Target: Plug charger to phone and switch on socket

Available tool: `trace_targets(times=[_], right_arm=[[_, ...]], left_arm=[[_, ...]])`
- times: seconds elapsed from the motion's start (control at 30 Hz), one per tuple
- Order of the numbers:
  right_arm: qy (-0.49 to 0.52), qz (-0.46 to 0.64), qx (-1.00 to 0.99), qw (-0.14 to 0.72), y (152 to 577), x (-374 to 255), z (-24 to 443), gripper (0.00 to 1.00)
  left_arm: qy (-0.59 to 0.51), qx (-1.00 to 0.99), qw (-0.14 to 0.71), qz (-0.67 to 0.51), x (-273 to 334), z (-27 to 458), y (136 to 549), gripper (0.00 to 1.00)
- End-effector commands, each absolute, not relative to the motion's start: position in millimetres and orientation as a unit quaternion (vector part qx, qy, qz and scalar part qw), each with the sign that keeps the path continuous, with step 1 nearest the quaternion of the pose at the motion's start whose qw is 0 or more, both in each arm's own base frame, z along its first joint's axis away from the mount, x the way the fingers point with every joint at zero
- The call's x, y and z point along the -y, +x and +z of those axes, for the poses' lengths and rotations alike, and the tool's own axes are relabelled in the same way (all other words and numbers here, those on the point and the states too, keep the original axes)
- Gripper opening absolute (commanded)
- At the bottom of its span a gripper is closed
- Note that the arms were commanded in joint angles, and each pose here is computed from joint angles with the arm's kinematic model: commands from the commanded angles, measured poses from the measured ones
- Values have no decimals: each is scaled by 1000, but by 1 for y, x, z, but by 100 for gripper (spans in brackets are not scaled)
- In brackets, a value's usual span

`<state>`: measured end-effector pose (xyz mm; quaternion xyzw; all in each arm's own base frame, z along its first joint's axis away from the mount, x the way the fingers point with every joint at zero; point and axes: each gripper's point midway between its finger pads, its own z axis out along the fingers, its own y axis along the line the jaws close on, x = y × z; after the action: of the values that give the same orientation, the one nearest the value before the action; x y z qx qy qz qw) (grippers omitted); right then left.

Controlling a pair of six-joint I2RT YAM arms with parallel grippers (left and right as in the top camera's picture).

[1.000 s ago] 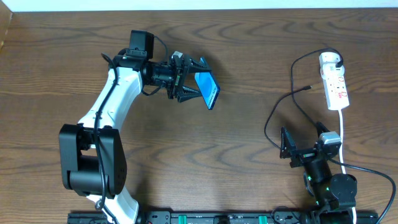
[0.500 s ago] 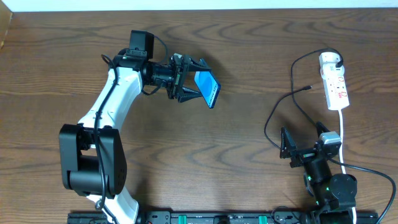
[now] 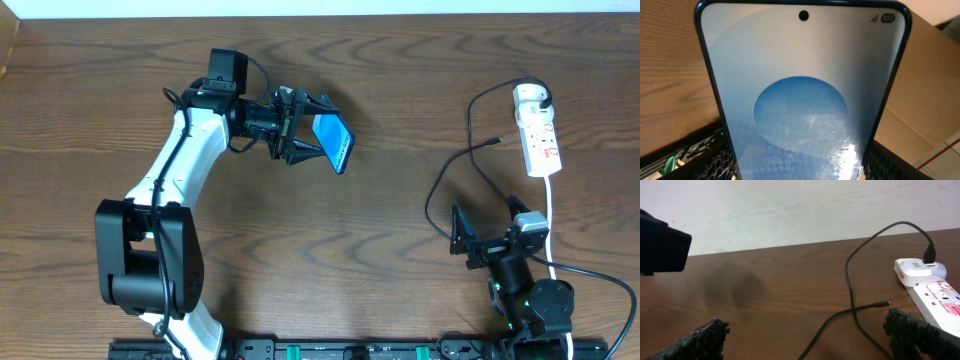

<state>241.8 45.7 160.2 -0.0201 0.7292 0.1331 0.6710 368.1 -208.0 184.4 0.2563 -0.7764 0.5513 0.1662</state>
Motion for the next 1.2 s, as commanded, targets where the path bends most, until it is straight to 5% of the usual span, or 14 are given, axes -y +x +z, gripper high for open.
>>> trace_targets(times=[0.0, 1.17], right_arm=[[-21, 141, -729, 669, 241, -48, 159, 99], [-21, 141, -729, 669, 241, -48, 159, 99]], left_arm=[[238, 769, 163, 570, 210, 205, 364, 65], [230, 761, 173, 581, 212, 210, 361, 65]])
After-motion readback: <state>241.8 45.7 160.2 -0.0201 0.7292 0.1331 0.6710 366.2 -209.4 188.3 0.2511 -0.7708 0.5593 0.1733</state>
